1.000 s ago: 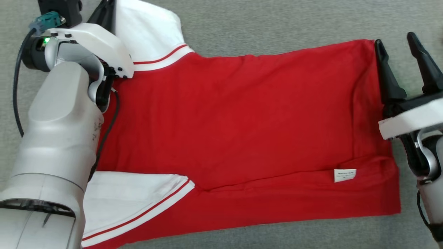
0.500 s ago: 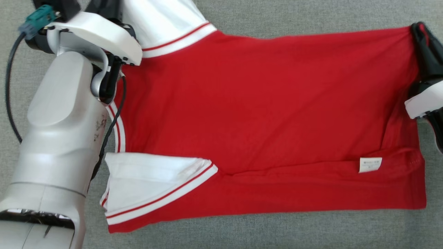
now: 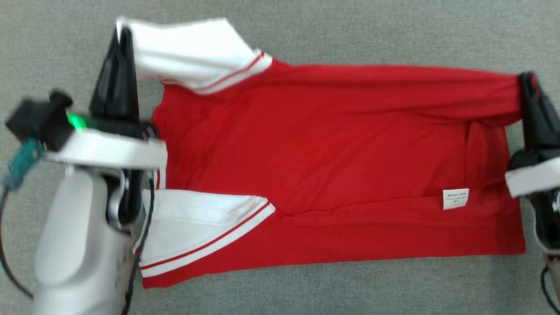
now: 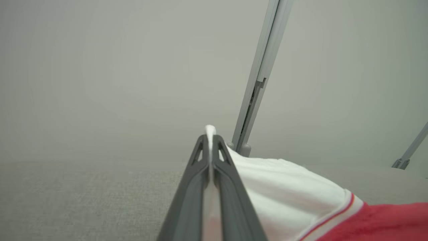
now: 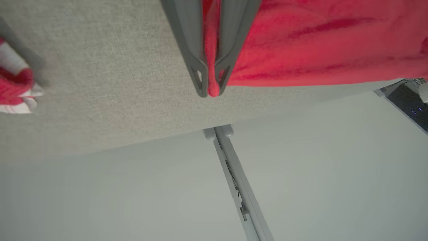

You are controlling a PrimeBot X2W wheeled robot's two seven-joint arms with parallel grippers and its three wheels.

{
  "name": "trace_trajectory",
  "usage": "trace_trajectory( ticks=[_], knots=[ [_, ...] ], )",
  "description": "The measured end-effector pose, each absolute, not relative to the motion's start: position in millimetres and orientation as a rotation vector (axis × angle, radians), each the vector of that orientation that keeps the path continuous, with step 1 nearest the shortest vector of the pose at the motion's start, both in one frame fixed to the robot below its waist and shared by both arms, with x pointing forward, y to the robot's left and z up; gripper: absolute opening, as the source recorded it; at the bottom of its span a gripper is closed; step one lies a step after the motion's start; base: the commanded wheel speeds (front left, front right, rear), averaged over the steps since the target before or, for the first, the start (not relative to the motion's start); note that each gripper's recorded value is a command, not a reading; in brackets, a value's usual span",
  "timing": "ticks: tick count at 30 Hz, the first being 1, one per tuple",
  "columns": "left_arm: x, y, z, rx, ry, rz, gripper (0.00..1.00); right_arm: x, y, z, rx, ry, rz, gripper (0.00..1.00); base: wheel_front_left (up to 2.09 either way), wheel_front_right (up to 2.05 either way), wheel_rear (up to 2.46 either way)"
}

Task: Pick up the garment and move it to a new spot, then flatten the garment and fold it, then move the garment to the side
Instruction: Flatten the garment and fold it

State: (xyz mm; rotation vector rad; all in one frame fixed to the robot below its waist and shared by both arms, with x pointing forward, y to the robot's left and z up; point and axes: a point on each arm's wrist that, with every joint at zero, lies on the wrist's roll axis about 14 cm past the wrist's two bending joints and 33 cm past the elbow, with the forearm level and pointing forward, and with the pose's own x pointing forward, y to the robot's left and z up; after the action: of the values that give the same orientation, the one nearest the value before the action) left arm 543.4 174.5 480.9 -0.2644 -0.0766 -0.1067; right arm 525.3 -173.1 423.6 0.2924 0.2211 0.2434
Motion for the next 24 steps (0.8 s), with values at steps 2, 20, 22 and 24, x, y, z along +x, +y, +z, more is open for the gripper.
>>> trace_trajectory(
  ticks=[2,20,22,24],
  knots=[
    [521.5,177.0,472.5,-0.277,-0.057,-0.089,0.0,510.5,-173.3,418.3,0.332,0.239,0.23,0.0,0.0,0.0,0.0],
    [387.5,169.6,376.7,-0.388,0.403,0.021,1.0,426.7,-185.6,397.8,0.37,0.296,0.134,1.0,0.0,0.0,0.0],
    [383.0,171.0,373.9,-0.38,0.417,0.028,1.0,422.8,-188.0,402.7,0.319,0.269,0.138,1.0,0.0,0.0,0.0],
    [379.0,175.8,375.8,-0.352,0.405,0.041,1.0,420.0,-190.6,410.7,0.272,0.232,0.137,1.0,0.0,0.0,0.0]
  ],
)
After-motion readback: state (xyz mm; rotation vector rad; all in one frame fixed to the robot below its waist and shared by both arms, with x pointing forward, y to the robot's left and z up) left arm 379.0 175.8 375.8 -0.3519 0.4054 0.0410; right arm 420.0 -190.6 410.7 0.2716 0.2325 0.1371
